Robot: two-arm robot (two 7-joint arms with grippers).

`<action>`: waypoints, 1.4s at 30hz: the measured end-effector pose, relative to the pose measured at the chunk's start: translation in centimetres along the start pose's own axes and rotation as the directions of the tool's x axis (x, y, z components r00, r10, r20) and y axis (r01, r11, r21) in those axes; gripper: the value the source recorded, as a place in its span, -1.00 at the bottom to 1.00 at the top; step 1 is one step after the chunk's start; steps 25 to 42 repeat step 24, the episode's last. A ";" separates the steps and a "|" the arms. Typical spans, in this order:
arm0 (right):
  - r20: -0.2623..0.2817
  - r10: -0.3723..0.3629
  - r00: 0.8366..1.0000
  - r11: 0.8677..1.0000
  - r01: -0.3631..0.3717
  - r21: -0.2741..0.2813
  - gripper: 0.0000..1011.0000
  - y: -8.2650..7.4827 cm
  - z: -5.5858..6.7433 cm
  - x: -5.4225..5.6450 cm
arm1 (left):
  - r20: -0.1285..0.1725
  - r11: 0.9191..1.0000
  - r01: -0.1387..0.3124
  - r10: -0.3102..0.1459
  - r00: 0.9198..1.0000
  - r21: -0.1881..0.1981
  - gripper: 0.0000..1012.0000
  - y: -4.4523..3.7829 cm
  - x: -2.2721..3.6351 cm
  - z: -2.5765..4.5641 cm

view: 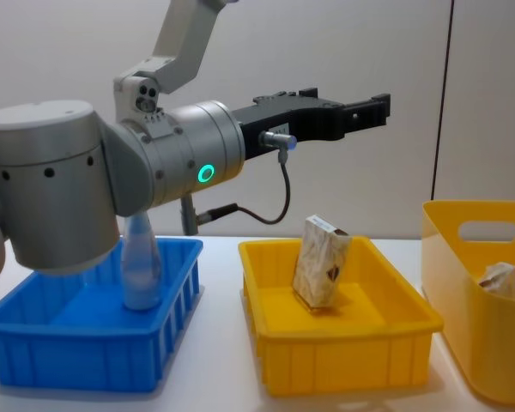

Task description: Bimanual collaborative sorting of washing and personal care products

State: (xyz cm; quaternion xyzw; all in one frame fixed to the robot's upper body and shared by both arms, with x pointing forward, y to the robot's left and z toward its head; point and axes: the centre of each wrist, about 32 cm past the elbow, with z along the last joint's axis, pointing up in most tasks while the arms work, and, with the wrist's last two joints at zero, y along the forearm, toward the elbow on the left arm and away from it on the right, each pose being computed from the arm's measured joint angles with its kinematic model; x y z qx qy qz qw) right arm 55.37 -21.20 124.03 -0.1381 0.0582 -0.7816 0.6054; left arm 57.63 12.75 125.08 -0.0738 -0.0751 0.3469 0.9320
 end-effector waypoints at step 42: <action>-0.051 0.068 0.996 0.987 -0.060 0.152 0.99 -1.5 0.0 0.2 | 0.000 1.000 0.000 0.000 1.000 0.000 0.98 0.00 0.00 0.00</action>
